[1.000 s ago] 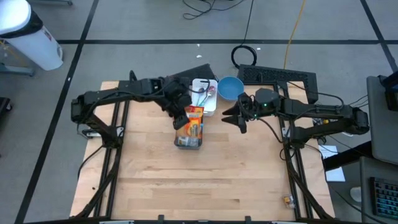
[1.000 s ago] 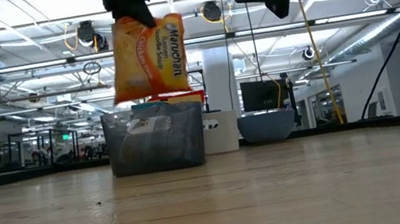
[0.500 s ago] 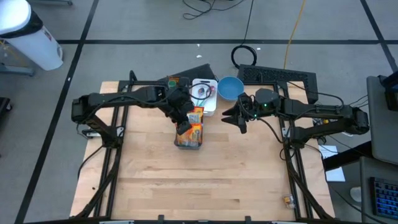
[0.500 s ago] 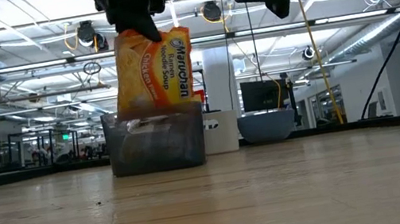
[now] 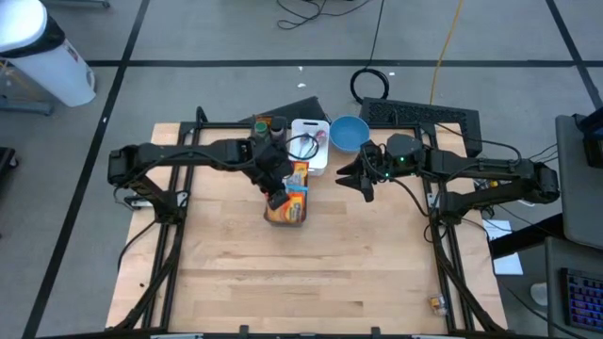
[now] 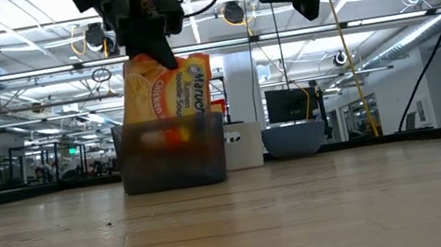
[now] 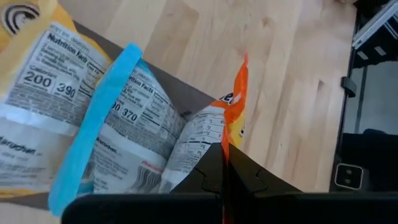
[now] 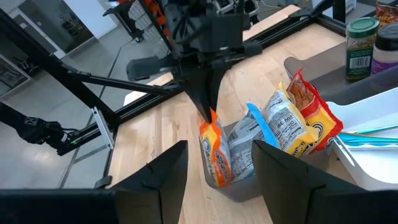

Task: Pick & Place Food Item
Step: Put the orange noodle pack into the bottom black bin

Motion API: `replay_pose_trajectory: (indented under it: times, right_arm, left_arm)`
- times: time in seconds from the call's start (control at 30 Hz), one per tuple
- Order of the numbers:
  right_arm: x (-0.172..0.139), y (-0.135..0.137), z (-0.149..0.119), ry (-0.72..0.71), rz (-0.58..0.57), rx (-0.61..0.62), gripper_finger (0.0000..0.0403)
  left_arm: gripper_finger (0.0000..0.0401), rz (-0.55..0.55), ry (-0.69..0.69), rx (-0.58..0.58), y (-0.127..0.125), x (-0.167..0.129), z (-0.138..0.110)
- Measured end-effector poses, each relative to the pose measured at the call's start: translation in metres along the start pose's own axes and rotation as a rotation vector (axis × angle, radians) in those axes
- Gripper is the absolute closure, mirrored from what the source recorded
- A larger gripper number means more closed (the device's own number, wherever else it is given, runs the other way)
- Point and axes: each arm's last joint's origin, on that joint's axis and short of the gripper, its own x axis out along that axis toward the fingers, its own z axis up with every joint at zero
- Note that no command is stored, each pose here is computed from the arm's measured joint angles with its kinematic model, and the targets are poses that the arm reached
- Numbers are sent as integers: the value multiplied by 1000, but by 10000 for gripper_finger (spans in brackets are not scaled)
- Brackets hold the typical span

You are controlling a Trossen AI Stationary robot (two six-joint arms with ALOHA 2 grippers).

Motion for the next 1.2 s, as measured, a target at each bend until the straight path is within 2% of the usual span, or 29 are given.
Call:
replay_pose_trajectory:
  times: [0.47, 0.83, 1.2]
  right_arm:
    - [0, 0, 0, 0, 0, -5, 232]
    - [0, 0, 0, 1, 0, -2, 232]
    - [1, 3, -1, 7, 13, -5, 232]
  left_arm:
    - [399, 3, -58, -11, 16, 36, -24]
    - [397, 54, -55, -11, 22, 41, -31]
    - [392, 30, -114, 11, 20, 42, -25]
